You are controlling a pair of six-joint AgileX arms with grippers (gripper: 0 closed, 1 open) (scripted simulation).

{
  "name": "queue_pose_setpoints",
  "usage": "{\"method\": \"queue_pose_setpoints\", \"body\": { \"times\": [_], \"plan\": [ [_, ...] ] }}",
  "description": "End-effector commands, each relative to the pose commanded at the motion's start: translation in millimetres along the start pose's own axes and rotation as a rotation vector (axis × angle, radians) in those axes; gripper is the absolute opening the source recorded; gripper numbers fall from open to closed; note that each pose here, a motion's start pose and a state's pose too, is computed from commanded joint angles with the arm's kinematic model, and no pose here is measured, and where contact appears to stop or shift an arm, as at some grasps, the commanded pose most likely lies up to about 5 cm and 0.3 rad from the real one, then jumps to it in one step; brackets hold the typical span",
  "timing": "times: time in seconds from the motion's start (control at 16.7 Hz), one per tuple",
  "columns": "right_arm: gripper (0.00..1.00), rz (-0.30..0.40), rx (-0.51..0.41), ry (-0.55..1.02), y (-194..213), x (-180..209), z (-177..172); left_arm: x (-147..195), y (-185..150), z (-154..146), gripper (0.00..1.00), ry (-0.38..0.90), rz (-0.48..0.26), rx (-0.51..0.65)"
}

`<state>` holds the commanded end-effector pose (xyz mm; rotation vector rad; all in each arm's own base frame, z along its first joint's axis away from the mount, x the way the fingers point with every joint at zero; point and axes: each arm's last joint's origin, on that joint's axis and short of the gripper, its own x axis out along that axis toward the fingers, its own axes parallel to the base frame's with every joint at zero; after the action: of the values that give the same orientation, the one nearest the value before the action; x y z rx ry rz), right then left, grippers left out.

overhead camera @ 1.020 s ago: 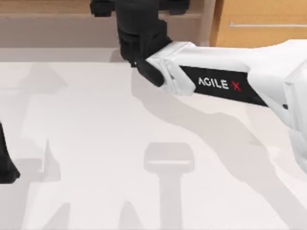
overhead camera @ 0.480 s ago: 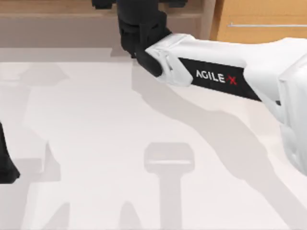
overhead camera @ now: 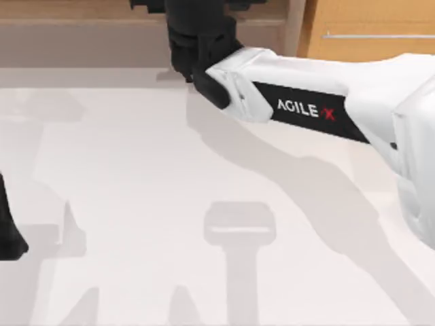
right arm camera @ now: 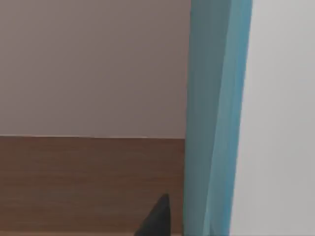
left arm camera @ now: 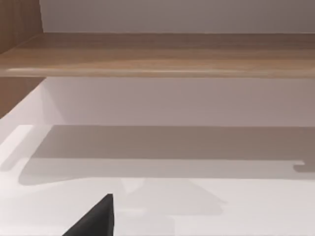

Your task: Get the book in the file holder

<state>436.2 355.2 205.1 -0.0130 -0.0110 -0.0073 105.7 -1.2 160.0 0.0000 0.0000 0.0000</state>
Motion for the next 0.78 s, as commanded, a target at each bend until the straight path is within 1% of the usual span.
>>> {"method": "queue_pose_setpoints", "body": {
  "times": [0.36,0.42,0.78],
  "plan": [
    [0.02,0.000,0.000,0.000,0.0,0.0,0.0,0.0,0.0,0.0,1.00,0.000,0.000,0.000],
    [0.00,0.000,0.000,0.000,0.0,0.0,0.0,0.0,0.0,0.0,1.00,0.000,0.000,0.000],
    [0.00,0.000,0.000,0.000,0.0,0.0,0.0,0.0,0.0,0.0,1.00,0.000,0.000,0.000]
  ]
}}
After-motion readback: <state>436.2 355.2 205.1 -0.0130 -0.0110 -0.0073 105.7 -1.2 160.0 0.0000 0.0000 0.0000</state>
